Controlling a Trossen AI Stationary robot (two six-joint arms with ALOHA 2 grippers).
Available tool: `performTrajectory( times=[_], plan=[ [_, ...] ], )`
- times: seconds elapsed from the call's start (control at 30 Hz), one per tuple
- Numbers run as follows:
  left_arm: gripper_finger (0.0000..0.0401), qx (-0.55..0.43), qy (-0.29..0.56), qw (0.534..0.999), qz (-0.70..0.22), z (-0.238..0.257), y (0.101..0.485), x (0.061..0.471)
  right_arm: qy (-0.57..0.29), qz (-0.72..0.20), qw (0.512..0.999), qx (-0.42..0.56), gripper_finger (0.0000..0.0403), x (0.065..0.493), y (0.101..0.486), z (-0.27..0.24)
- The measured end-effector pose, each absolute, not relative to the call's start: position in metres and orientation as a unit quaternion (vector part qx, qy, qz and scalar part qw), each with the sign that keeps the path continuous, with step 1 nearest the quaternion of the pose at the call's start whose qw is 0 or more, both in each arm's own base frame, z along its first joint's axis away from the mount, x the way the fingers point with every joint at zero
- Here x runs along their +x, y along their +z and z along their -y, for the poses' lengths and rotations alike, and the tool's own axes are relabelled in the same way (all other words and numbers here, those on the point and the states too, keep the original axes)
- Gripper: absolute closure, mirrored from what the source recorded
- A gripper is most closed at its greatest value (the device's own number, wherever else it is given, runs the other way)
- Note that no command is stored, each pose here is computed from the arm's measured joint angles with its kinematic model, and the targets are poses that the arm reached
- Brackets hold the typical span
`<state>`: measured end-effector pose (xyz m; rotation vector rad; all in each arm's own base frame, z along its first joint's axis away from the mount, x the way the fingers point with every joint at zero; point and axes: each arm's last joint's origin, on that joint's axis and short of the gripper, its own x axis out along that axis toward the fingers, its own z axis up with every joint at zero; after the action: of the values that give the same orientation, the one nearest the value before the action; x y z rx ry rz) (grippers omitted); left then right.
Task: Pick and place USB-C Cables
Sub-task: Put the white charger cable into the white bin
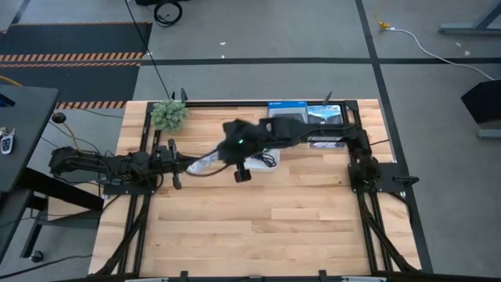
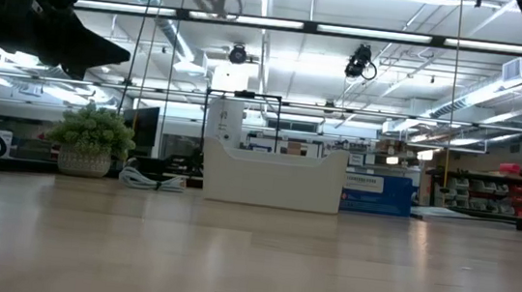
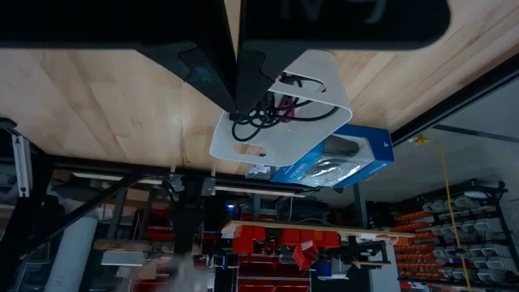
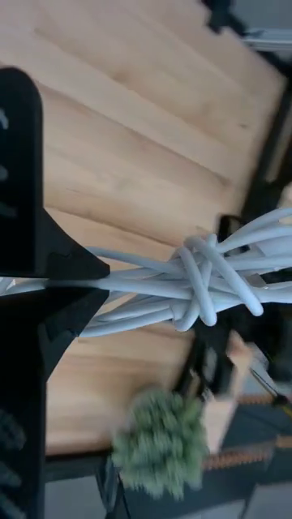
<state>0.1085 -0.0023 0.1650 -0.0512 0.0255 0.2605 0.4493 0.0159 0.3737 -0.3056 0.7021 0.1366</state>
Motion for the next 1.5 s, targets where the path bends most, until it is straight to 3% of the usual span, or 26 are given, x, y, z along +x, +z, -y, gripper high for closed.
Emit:
performTrajectory(
  times=[0.63,0.93,1.5],
  plan=[
    [0.0388,-0.026,0.130,0.991,-0.013,0.002,0.165,0.108,-0.062,-0.215,0.965,-0.138,0.0392,0.350,0.488,0.017],
    [0.0388,-0.026,0.130,0.991,-0.013,0.002,0.165,0.108,-0.098,-0.234,0.960,-0.118,0.0392,0.314,0.503,0.033],
    [0.0388,-0.026,0.130,0.991,-0.013,0.002,0.165,0.108,-0.079,-0.205,0.970,-0.105,0.0392,0.314,0.509,0.025]
  ],
)
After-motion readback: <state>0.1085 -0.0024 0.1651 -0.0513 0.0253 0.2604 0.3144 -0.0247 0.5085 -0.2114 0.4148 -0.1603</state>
